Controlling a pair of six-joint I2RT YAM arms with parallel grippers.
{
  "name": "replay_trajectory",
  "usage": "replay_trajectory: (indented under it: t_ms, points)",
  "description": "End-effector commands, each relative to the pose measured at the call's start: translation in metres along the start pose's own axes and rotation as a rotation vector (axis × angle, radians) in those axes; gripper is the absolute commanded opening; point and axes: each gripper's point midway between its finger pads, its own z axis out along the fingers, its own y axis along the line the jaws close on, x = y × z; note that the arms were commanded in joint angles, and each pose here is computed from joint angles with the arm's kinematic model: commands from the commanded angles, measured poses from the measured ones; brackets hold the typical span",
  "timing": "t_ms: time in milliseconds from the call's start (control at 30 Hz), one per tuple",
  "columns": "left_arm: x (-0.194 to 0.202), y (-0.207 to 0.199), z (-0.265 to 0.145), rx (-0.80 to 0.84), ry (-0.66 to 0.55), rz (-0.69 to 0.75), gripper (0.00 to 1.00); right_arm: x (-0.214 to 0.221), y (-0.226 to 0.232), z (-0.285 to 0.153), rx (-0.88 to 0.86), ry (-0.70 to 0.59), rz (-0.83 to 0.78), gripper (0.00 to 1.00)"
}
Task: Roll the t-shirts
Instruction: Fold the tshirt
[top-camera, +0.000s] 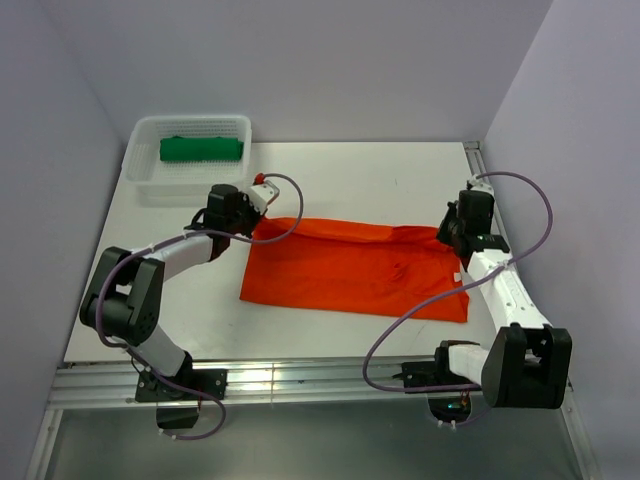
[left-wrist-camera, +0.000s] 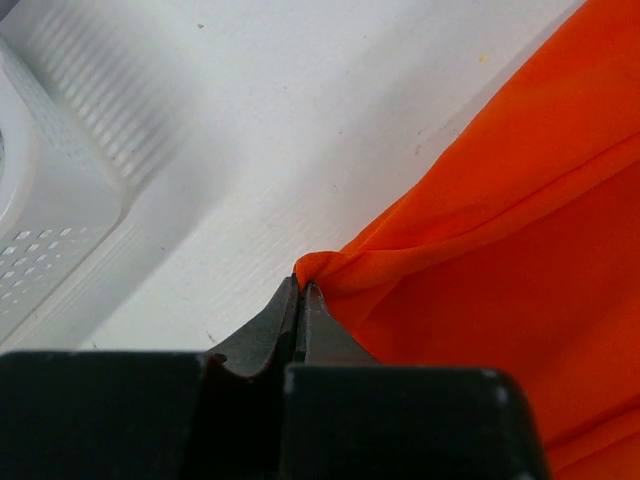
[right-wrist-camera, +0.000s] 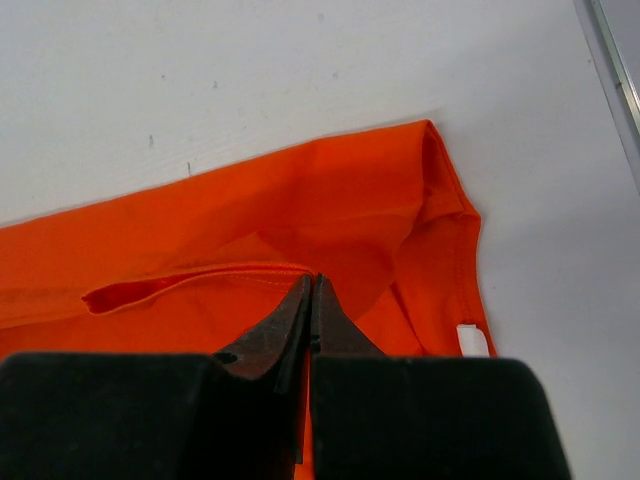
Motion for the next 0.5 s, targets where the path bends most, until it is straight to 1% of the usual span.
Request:
replay_trajectory:
  t_ms: [0,300,467]
  points:
    - [-0.025,0.000,-0.007,0.006,-0.084,0.047,0.00,-0.002,-0.001,-0.008,0.015,-0.027,0.009,0.00]
    - [-0.003,-0.007,-0.002,0.029,-0.022,0.074,0.00,0.015,-0.003,-0.009,0.019,0.018,0.023,0.00]
    - [0.001,-0.010,-0.006,0.030,-0.031,0.090,0.00,0.026,-0.007,-0.008,0.037,0.045,0.031,0.00]
